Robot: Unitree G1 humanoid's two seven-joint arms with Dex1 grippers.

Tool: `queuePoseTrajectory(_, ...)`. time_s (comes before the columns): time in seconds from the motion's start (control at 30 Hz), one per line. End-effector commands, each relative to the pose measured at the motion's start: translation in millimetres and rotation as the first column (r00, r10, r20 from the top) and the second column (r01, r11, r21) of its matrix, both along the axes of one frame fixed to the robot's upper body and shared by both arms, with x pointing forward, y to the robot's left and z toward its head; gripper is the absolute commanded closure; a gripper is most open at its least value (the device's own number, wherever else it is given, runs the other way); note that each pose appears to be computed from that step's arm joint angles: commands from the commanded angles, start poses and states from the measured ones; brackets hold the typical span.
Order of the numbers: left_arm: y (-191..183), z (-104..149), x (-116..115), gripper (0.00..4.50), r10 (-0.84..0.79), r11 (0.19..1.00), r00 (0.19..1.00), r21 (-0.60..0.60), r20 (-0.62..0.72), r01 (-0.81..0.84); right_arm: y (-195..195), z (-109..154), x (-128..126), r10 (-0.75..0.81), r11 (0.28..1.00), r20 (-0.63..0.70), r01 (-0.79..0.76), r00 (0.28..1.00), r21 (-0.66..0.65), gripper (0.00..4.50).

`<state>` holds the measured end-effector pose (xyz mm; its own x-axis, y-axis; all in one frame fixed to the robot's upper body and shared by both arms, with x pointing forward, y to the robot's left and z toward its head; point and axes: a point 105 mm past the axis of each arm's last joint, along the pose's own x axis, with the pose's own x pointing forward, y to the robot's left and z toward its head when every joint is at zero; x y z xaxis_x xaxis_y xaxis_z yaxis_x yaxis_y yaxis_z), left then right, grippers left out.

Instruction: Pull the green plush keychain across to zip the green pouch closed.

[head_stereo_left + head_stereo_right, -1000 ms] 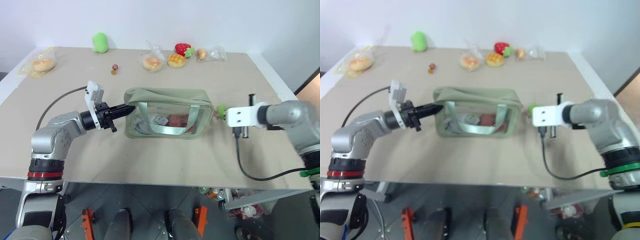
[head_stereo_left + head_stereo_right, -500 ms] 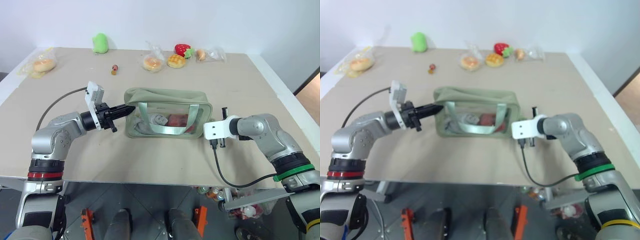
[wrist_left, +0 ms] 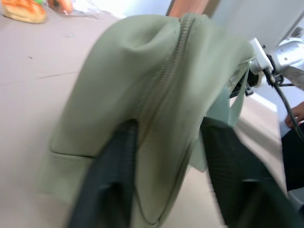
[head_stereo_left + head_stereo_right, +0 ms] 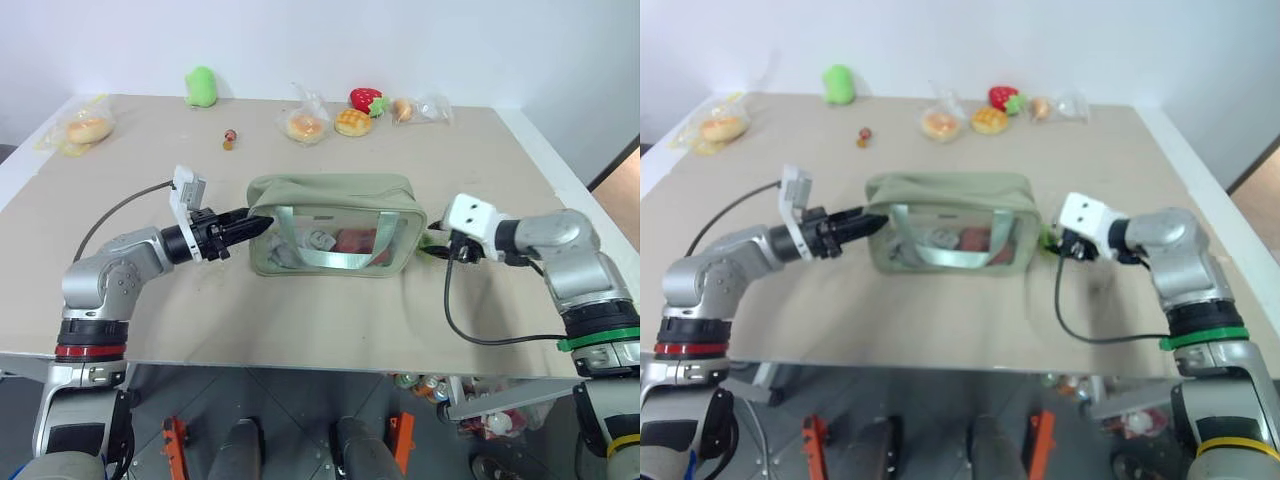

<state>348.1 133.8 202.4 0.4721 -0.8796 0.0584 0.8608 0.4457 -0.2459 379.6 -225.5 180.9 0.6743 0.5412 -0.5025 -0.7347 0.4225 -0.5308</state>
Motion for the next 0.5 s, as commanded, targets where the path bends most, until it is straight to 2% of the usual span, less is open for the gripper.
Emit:
queuePoseTrajectory(0.03,-2.3,32.2,-11.6,0.98,-0.049,0.998,0.994,-0.021,0.097,0.051,-6.6,44.9,-7.4,0.001,0.993,0.06,-0.008,0.998,0.118,2.38)
queuePoseTrajectory(0.1,-3.8,43.2,-15.6,0.24,-0.046,0.999,0.988,-0.002,0.145,0.047,-14.9,54.7,-14.6,-0.002,0.988,0.051,-0.006,0.999,0.156,2.38)
queuePoseTrajectory(0.13,-3.1,47.5,-18.4,0.03,-0.046,0.999,0.986,0.001,0.16,0.046,-19.3,59.5,-18.6,-0.007,0.983,0.042,0.0,0.999,0.184,2.38)
queuePoseTrajectory(0.3,15.4,55.8,-33.4,0.03,-0.007,1.0,0.977,0.031,0.214,0.0,-30.4,67.9,-44.4,0.027,0.964,-0.014,-0.023,1.0,0.267,2.38)
queuePoseTrajectory(0.5,63.2,36.4,-39.7,0.03,0.164,0.982,0.972,0.07,0.167,-0.177,-36.5,71.9,-55.4,-0.006,0.907,-0.029,0.017,1.0,0.421,2.38)
